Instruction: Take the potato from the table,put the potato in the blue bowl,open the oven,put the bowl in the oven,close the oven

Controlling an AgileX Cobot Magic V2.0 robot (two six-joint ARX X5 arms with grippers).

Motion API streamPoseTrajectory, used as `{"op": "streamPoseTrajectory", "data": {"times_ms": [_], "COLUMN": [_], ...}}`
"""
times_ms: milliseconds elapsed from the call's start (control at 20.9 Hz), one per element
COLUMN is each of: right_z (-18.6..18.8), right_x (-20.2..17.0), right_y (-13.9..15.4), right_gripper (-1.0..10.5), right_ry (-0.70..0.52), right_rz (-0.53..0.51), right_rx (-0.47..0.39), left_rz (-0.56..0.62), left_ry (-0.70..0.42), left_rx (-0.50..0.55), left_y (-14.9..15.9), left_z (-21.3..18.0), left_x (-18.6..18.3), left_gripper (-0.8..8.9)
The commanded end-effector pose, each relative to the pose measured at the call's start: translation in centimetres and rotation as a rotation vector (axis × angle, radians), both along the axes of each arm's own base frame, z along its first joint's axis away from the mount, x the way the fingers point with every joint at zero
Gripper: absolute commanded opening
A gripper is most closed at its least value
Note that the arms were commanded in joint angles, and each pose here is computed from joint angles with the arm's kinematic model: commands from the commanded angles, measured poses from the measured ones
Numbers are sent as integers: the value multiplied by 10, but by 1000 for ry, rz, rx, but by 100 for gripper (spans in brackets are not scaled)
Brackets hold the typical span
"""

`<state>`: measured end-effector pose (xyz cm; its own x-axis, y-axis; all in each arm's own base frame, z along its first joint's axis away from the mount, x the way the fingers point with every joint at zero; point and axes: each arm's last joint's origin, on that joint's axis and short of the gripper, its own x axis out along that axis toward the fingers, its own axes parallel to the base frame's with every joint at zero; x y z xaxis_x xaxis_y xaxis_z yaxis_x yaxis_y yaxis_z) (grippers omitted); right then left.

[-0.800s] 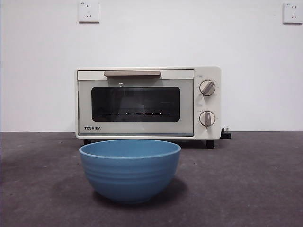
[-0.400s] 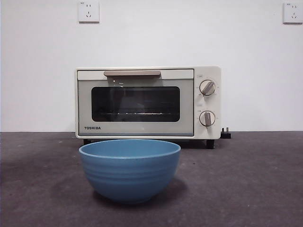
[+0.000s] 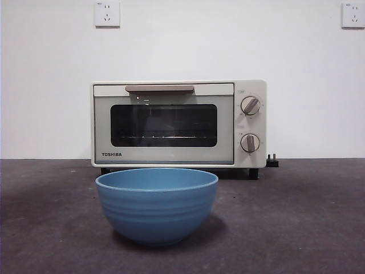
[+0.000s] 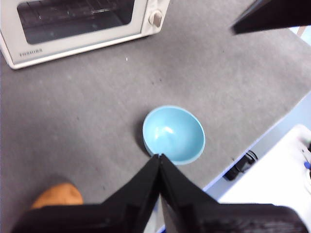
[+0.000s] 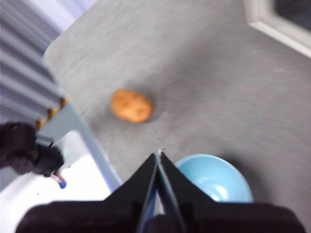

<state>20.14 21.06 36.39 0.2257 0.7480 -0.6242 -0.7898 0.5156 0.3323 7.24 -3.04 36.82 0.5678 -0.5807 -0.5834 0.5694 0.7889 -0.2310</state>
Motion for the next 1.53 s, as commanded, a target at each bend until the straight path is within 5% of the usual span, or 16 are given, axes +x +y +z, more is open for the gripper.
{"op": "streamPoseTrajectory", "data": {"times_ms": [48,288,527,575,719,815,1150,1246,1533], "right_z": [-10,-30,-50,-54,-70,-81,-126,-142,-186], "right_x": [6,11,16,17,18,19,17,19,22], "right_y": [34,112,158,163,179,186,217,224,235], "right_gripper": [-8,-8,3,33,377,547,586,668,673], "right_ry": [2,9,-38,-72,-170,-189,-332,-335,-305], "right_rz": [87,250,362,394,432,458,551,562,571], "right_rx": [-46,-103,-128,-134,-157,-172,-230,-242,-301], "left_rz": [-8,37,154,211,397,421,438,477,490], "left_ry": [6,44,14,-17,-111,-127,-120,-129,-127], "left_rx": [11,60,41,65,169,180,164,192,189], "left_y": [2,8,12,15,23,24,25,26,26], "left_z": [0,-3,14,20,34,37,37,37,37], "left_x": [-10,-25,-34,-37,-44,-46,-46,-46,-46], "left_gripper": [-6,-6,-6,-6,-5,-6,-5,-5,-5]}}
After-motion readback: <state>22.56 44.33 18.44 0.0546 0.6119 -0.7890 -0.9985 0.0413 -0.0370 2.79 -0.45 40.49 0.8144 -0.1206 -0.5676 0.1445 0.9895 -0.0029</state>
